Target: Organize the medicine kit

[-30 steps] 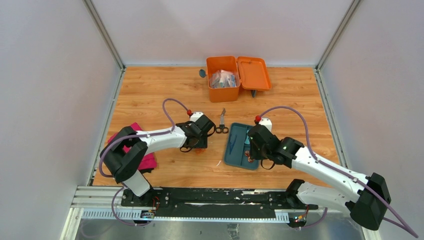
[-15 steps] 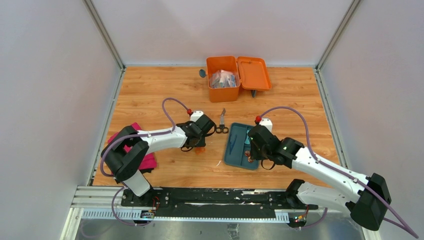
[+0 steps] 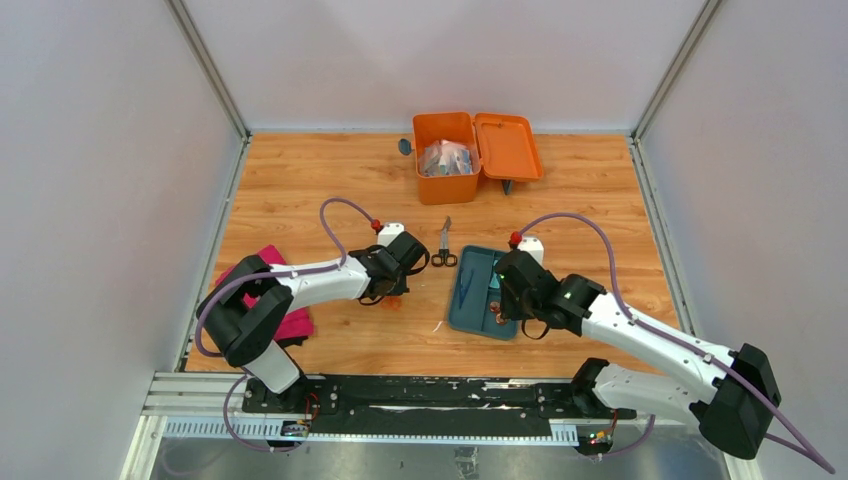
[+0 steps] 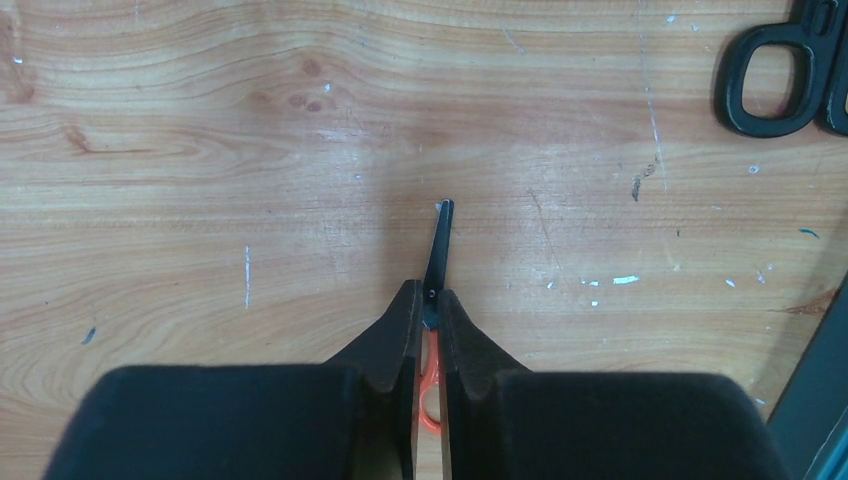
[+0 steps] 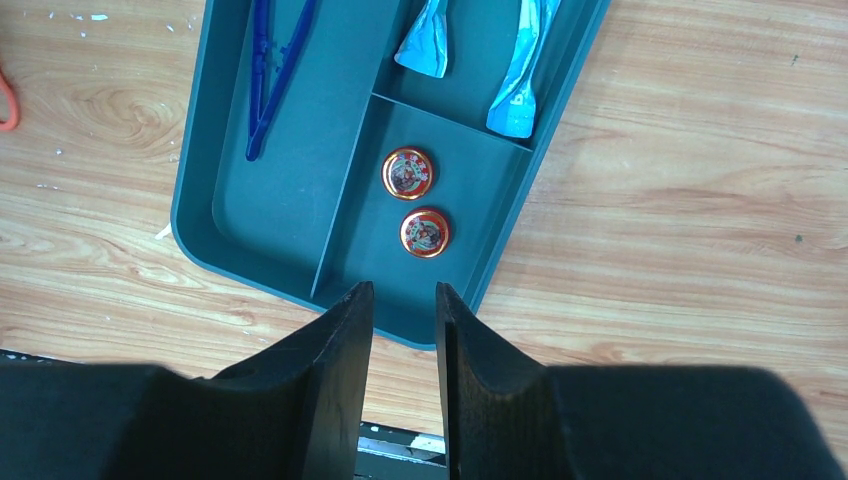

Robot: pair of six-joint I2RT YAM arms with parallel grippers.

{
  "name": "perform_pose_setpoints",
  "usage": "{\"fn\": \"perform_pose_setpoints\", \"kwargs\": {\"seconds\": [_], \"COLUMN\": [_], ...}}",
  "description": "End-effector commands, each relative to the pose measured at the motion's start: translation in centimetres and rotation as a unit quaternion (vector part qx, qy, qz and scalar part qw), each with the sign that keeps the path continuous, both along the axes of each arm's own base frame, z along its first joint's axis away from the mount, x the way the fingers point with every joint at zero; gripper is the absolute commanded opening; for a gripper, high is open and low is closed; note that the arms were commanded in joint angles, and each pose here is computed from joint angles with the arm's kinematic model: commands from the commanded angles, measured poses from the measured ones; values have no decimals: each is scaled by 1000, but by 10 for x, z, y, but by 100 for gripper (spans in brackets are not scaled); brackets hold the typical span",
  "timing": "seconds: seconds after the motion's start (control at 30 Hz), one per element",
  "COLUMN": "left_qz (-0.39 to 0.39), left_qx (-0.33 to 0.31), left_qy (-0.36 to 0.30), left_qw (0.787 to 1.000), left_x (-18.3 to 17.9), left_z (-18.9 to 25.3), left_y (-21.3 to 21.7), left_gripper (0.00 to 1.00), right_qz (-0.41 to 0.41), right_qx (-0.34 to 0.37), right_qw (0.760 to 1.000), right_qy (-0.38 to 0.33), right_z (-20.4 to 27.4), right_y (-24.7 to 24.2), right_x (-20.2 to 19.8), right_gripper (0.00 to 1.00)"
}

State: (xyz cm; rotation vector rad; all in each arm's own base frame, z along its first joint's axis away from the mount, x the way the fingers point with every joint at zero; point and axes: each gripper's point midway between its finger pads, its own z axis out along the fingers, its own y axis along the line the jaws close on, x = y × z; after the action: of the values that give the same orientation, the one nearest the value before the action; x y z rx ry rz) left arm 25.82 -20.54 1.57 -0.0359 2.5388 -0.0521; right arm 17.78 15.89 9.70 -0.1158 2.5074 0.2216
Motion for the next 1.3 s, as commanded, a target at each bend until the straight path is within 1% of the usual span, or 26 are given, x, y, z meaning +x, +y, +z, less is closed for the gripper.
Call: {"fn": "perform_pose_setpoints", "kwargs": {"seconds": [0.0, 0.1, 0.23, 0.4, 0.43, 0.5, 0.63, 0.73, 1.03, 1.13, 1.27], "left_qz": [-12, -19, -24, -29, -30, -32, -35, -38, -50, -48, -47], "left_qx": [41, 42, 43, 38, 37, 33, 25, 15, -32, -49, -61], "left_qy": [57, 52, 46, 40, 40, 40, 39, 36, 36, 40, 43], "left_qw": [997, 998, 998, 998, 998, 998, 998, 999, 998, 997, 996], "left_x": [-25, -22, -19, -17, -17, -17, -17, -16, -12, -9, -5], "left_z": [-21, -16, -9, -3, -2, -1, 1, 4, 10, 9, 9], "left_y": [20, 18, 17, 15, 14, 13, 10, 7, -11, -14, -15], "left_gripper": [5, 3, 1, 0, 0, 0, 0, 0, 0, 0, 0], "right_qz": [-16, -8, 12, 51, 58, 63, 59, 59, 43, 38, 38], "right_qx": [-4, 16, 65, 164, 184, 209, 248, 260, 271, 266, 280], "right_qw": [1000, 1000, 998, 985, 981, 975, 965, 962, 958, 959, 955], "right_qy": [-1, -2, 4, 20, 28, 42, 60, 67, 80, 93, 95], "right_z": [2, 8, 17, 25, 26, 25, 20, 17, 0, -9, -12], "right_y": [-5, 5, 28, 75, 85, 99, 119, 128, 136, 136, 146], "right_x": [2, 4, 5, 5, 4, 3, 6, 9, 12, 11, 16], "right_gripper": [34, 34, 35, 37, 40, 41, 41, 40, 39, 39, 39]}}
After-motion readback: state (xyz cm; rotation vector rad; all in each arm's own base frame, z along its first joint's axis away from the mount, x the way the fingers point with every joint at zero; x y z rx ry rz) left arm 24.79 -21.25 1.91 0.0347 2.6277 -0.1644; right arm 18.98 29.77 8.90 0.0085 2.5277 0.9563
